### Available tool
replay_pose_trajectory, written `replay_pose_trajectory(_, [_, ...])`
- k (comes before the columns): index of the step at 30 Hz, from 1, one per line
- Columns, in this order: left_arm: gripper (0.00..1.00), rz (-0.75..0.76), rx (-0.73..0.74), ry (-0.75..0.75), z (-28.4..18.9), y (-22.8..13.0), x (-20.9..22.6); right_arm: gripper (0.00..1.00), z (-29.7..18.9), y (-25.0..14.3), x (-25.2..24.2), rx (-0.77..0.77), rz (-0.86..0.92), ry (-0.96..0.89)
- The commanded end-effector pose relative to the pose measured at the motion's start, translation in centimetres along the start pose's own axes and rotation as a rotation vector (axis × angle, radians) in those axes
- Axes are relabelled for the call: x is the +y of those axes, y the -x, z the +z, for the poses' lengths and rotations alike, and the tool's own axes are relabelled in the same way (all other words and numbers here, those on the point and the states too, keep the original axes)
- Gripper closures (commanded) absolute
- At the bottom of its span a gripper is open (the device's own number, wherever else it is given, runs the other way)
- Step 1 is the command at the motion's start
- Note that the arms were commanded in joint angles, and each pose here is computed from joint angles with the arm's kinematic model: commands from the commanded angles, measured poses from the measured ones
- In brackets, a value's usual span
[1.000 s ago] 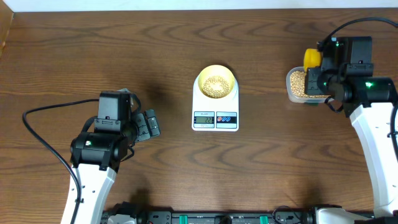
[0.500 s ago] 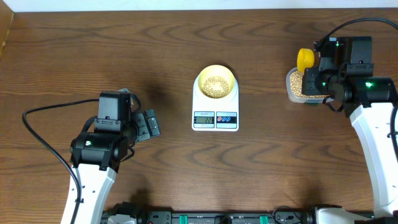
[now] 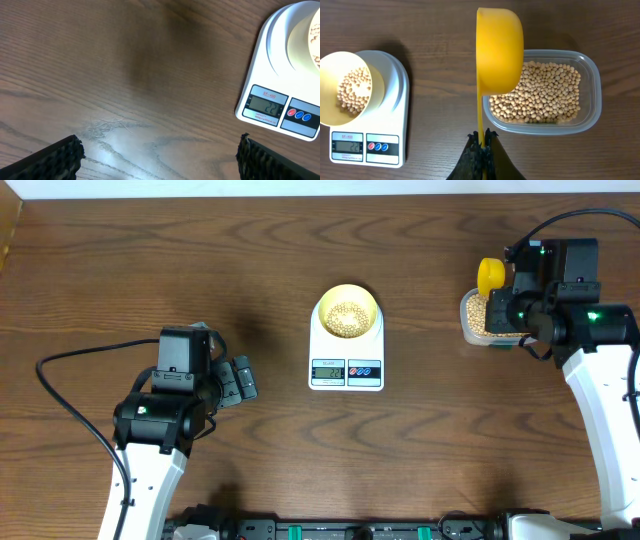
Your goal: Scoop item into bowl and weigh 50g on scale
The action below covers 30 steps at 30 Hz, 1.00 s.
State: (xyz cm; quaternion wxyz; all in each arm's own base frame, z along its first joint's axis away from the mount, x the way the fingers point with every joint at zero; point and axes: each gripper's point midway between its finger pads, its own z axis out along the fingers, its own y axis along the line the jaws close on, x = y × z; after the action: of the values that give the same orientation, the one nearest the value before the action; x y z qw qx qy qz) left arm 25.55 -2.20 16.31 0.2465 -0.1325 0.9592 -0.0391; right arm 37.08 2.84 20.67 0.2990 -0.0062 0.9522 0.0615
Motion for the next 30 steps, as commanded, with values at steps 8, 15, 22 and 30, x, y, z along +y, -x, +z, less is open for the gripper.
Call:
replay_pose_trajectory(8, [0.0, 0.004, -0.001, 0.021, 0.1, 0.0, 0.5, 0.99, -0.2, 0.6, -0.1, -0.014, 0.0, 0.006])
replay_pose_trajectory(15, [0.0, 0.004, -0.001, 0.021, 0.1, 0.0, 0.5, 0.99, -0.2, 0.4, -0.1, -0.005, 0.01, 0.006])
replay_pose_trajectory(22, [0.0, 0.004, -0.001, 0.021, 0.1, 0.0, 0.5, 0.99, -0.2, -0.6, -0.1, 0.035, 0.029, 0.004])
replay_pose_trajectory(30, [0.0, 0.004, -0.001, 0.021, 0.1, 0.0, 0.5, 0.99, -1.0, -1.4, -0.8, 0.056, 0.04, -0.016])
